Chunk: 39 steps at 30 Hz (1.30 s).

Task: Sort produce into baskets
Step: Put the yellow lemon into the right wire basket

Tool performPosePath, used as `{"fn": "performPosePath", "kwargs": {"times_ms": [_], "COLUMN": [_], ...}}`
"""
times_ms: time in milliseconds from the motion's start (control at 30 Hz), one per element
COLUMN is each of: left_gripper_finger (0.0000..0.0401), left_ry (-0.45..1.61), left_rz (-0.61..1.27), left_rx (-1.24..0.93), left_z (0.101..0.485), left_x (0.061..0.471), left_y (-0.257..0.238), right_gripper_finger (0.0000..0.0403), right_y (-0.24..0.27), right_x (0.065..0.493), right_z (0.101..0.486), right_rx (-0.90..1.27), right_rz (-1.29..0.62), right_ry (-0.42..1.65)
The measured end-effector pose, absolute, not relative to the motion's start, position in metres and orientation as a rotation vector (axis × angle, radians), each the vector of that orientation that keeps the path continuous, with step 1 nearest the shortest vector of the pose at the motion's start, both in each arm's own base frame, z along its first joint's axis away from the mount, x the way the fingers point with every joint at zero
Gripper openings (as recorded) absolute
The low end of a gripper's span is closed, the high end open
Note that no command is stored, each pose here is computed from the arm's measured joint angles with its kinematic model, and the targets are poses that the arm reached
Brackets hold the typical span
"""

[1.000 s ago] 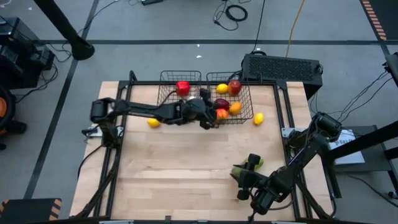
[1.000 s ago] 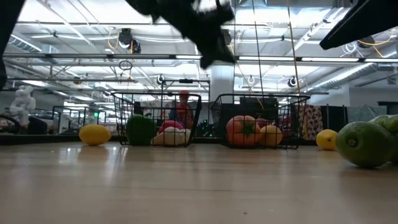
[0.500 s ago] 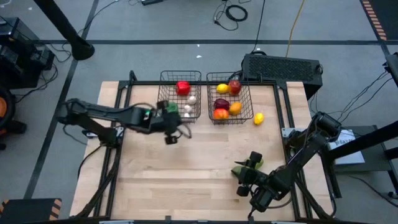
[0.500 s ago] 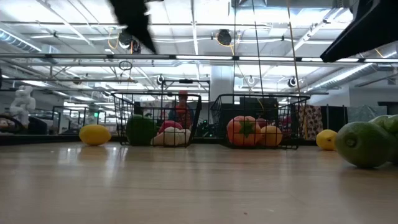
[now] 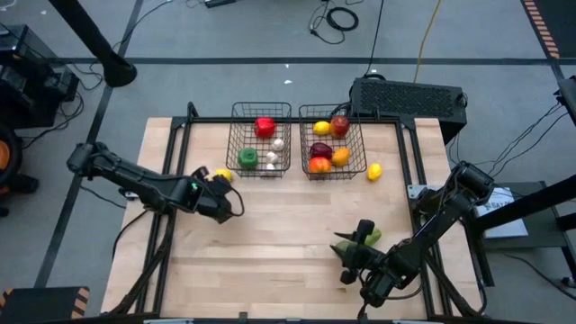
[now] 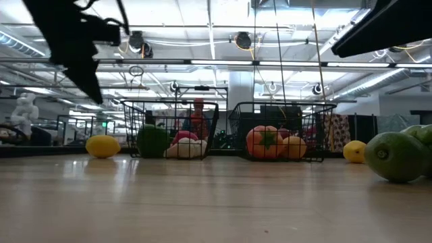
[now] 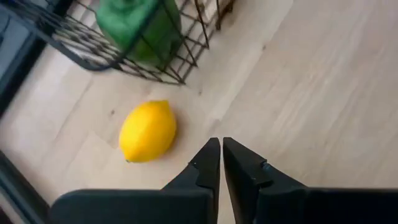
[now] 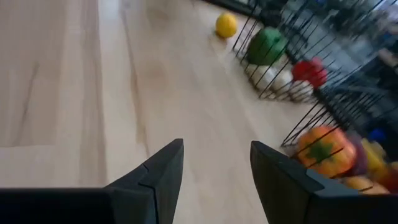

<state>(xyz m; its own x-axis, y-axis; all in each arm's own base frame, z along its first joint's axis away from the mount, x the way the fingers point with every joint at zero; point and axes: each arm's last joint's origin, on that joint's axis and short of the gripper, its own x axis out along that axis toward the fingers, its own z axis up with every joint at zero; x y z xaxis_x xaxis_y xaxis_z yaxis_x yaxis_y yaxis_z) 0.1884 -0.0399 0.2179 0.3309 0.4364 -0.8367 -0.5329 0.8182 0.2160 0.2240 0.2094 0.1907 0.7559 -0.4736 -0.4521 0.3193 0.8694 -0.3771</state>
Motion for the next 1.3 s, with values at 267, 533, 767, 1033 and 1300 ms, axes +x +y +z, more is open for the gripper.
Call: {"fn": "performPosePath", "kwargs": {"times_ms": [267, 533, 767, 1033, 1300], "left_gripper_finger": [0.0069, 0.0213, 0.0287, 0.0293, 0.0293], "left_ry": [1.166, 1.164, 1.180, 1.026, 0.998], "left_rz": [0.690, 0.739, 0.764, 0.792, 0.826], "left_rx": [-0.172, 0.046, 0.095, -0.079, -0.154], "left_z": [0.196, 0.195, 0.199, 0.208, 0.208], "left_x": [0.172, 0.166, 0.163, 0.166, 0.168], "left_y": [-0.038, -0.031, -0.018, -0.017, -0.013], "right_gripper_finger": [0.0178, 0.0178, 0.0178, 0.0178, 0.0178], "right_y": [0.207, 0.209, 0.210, 0.211, 0.212], "right_x": [0.226, 0.224, 0.224, 0.223, 0.223], "right_z": [0.191, 0.190, 0.189, 0.188, 0.187], "right_rx": [-0.294, -0.289, -0.279, -0.251, -0.236], "right_rz": [-0.440, -0.419, -0.404, -0.373, -0.359], "right_ry": [0.575, 0.592, 0.615, 0.654, 0.671]}}
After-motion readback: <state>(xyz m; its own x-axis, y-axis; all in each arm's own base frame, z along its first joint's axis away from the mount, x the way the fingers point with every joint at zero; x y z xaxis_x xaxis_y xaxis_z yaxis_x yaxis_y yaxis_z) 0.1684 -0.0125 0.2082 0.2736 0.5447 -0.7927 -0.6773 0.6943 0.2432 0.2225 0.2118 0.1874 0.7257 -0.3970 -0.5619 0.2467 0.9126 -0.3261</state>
